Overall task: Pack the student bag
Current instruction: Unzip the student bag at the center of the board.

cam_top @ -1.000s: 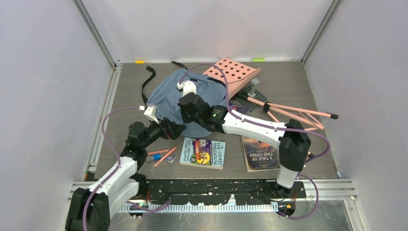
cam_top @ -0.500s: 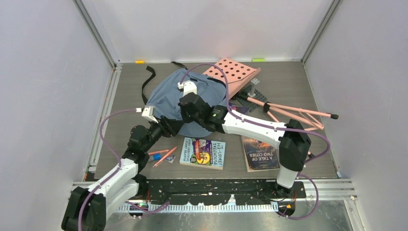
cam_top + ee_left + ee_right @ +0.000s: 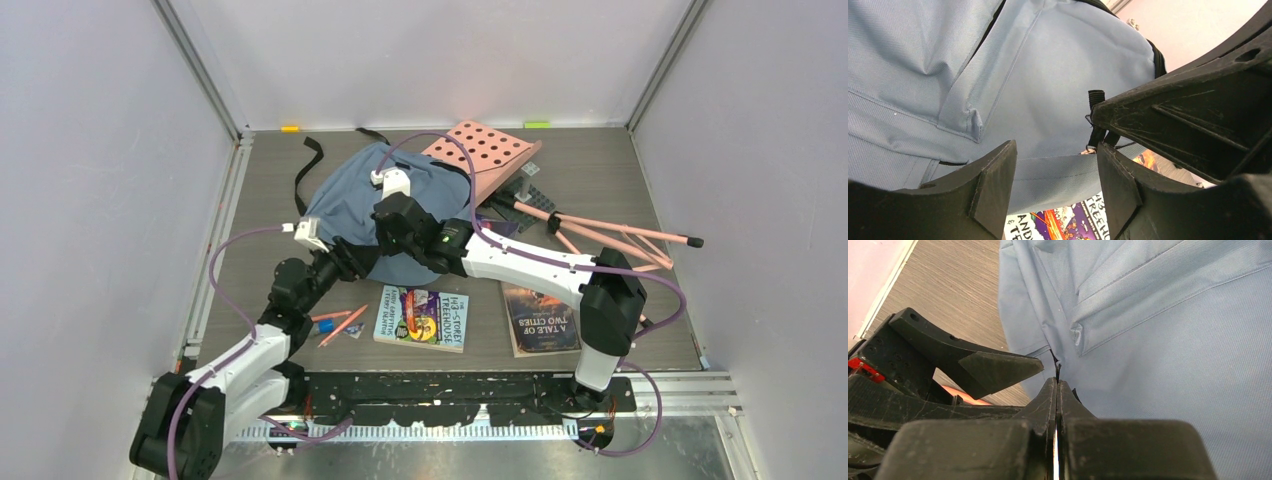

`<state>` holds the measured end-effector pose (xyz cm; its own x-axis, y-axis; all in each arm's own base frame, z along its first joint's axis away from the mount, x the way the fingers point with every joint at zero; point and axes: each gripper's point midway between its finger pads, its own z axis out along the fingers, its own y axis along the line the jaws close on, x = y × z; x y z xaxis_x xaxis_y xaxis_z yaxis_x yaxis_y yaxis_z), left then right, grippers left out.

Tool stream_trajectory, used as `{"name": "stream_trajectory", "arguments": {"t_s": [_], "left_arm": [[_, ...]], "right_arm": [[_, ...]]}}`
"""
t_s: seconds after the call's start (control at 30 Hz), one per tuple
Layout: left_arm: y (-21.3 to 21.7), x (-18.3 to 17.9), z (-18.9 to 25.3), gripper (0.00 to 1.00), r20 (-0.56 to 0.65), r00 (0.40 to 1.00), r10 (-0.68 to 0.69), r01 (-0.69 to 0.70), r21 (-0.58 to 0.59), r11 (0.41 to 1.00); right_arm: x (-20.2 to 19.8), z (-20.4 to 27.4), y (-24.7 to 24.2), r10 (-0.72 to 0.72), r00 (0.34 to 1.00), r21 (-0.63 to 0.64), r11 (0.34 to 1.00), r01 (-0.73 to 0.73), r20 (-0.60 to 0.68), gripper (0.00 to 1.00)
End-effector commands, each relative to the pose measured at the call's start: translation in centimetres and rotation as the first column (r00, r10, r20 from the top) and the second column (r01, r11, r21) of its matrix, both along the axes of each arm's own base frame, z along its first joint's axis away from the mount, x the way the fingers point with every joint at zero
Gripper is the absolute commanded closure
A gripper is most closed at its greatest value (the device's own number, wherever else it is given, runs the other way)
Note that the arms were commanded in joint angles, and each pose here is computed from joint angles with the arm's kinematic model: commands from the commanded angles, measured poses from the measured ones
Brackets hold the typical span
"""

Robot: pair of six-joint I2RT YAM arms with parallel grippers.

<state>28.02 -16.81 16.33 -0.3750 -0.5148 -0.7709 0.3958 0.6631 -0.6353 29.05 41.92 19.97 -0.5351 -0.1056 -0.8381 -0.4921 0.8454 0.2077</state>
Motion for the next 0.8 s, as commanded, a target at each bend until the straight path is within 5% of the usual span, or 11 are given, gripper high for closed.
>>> {"name": "stream_trajectory", "arguments": {"t_s": [0.0, 0.37, 0.77], "left_arm": [[-0.6, 1.0, 3.5, 0.38, 0.102, 0.995, 0.003, 0.002, -0.051, 0.999], [-2.6, 1.2, 3.7, 0.4, 0.113, 0.993, -0.033, 0.041, -0.062, 0.997], [-3.0, 2.1, 2.4, 0.75, 0.057, 0.998, 0.005, -0.001, -0.069, 0.998]], "right_arm": [[0.2, 3.4, 0.2, -0.021, 0.999, 0.085, 0.996, 0.018, 0.033, 1.0], [0.2, 3.2, 0.1, -0.033, 0.999, 0.08, 0.996, 0.031, 0.028, 1.0], [-0.1, 3.0, -0.3, -0.03, 0.999, 0.068, 0.997, 0.029, 0.019, 1.0]]}}
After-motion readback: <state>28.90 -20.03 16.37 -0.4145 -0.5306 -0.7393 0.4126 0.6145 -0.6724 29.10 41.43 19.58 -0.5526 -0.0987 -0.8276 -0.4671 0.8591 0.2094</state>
